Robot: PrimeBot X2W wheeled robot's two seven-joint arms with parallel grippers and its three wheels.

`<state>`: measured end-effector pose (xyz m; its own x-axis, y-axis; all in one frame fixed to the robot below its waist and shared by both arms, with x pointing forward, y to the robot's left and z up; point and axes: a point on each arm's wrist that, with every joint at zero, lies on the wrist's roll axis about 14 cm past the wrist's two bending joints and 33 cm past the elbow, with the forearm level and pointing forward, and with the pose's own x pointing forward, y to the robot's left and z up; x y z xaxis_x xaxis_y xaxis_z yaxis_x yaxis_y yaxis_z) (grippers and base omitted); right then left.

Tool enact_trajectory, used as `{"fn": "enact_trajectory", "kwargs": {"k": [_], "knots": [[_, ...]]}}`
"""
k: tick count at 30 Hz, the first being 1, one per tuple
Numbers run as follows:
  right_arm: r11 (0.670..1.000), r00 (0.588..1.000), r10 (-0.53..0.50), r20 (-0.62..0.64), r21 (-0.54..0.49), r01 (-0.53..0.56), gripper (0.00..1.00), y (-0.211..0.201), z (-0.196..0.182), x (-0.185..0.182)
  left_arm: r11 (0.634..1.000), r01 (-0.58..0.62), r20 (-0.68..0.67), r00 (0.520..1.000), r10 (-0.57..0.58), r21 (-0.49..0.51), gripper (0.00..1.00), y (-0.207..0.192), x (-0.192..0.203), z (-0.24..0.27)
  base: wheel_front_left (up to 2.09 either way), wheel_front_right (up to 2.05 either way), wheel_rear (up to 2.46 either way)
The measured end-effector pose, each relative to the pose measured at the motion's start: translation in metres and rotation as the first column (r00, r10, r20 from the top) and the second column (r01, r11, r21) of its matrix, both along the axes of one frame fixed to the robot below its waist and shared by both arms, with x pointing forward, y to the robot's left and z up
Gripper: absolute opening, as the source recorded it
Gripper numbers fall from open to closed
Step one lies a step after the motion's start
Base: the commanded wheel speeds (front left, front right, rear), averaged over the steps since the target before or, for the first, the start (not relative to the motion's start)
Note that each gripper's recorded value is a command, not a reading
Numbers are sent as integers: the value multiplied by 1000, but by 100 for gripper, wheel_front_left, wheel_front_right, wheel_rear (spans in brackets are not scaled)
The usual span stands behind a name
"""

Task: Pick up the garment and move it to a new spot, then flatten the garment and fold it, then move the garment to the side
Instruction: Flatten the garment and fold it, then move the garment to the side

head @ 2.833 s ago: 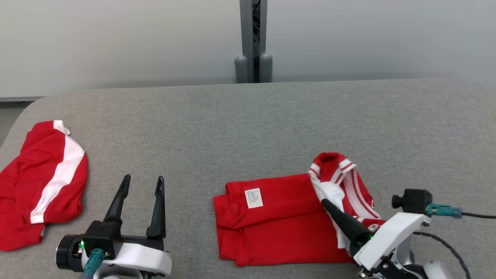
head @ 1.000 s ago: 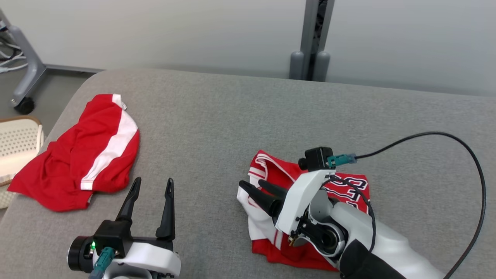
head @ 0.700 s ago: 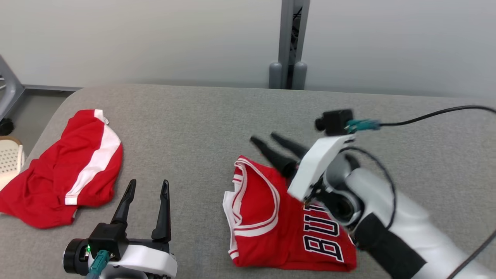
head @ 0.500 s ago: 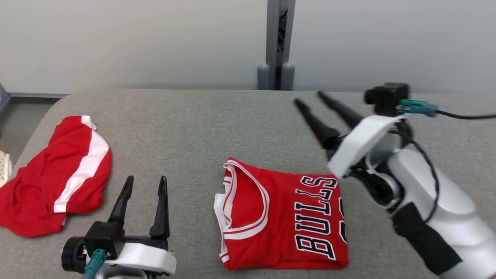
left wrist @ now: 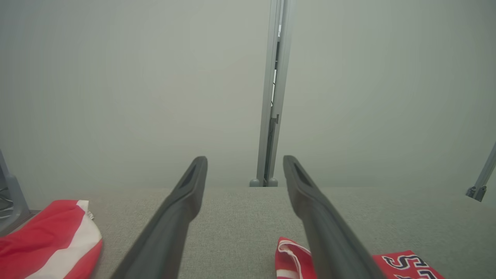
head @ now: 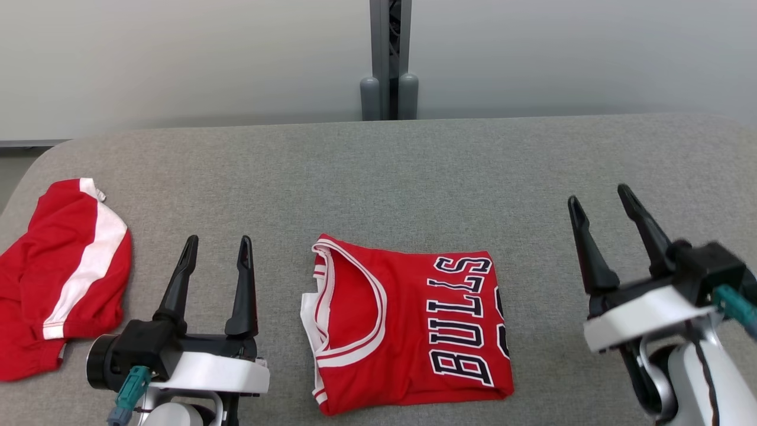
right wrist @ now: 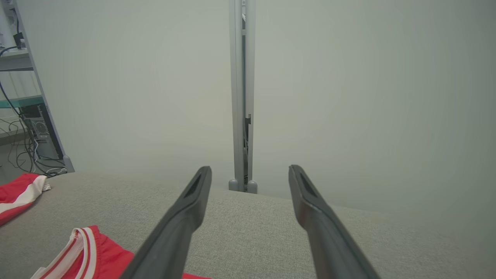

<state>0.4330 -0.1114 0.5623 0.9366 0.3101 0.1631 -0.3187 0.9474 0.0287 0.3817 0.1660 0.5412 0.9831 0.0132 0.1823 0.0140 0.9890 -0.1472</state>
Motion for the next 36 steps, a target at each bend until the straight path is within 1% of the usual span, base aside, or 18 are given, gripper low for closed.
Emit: {"fn": "enact_trajectory", "kwargs": {"k": [1, 4, 7, 11, 15, 17, 20, 22, 24, 27, 30, 32, 34, 36], "knots": [[1000, 1000, -21, 3, 16, 21, 100, -3, -2, -4, 1000, 0, 1, 1000, 0, -1, 100, 0, 1, 0, 0, 0, 0], [998, 998, -57, 24, -16, 57, 100, -10, -6, -14, 1000, 1, 3, 1000, -1, 1, 100, -1, 2, 1, 0, 0, 0], [995, 995, -99, 14, -7, 99, 100, -19, -16, -22, 1000, 6, 0, 1000, -6, 5, 100, -3, 2, -1, 0, 0, 0], [993, 993, -113, -25, -18, 113, 100, -22, -33, -34, 1000, 22, -32, 999, -22, 11, 100, -10, -5, -11, 0, 0, 0], [992, 992, -126, -32, -4, 126, 100, -25, -35, -35, 1000, 25, -32, 999, -25, 9, 100, -11, -4, -11, 0, 0, 0], [991, 990, -129, -55, 20, 131, 100, -27, -39, -34, 1000, 30, -35, 999, -29, 10, 100, -12, -3, -12, 0, 0, 0], [984, 981, -117, -156, 112, 136, 100, -26, -54, -34, 999, 35, -41, 999, -35, 14, 100, -13, -2, -14, 0, 0, 0], [979, 965, -84, -250, 162, 127, 100, -19, -71, -35, 999, 44, -50, 998, -43, 19, 100, -14, -2, -18, 0, 0, 0], [976, 941, -41, -335, 188, 110, 100, -8, -89, -37, 999, 50, -62, 997, -48, 22, 100, -16, -1, -22, 0, 0, 0], [963, 904, 28, -427, 254, 90, 100, 8, -106, -39, 998, 59, -83, 995, -56, 35, 100, -17, -1, -29, 0, 0, 0], [946, 850, 95, -518, 314, 86, 100, 21, -125, -43, 998, 42, -106, 994, -37, 52, 100, -12, 0, -37, 0, 0, 0], [939, 814, 132, -566, 336, 81, 100, 30, -136, -45, 998, 35, -109, 994, -29, 54, 100, -9, 3, -37, 0, 0, 0], [930, 789, 162, -592, 359, 79, 100, 36, -141, -42, 998, 32, -113, 993, -26, 54, 100, -7, 4, -39, 0, 0, 0], [914, 763, 196, -616, 397, 86, 100, 42, -145, -38, 998, 29, -111, 994, -23, 56, 100, -4, 6, -38, 0, 0, 0]]}}
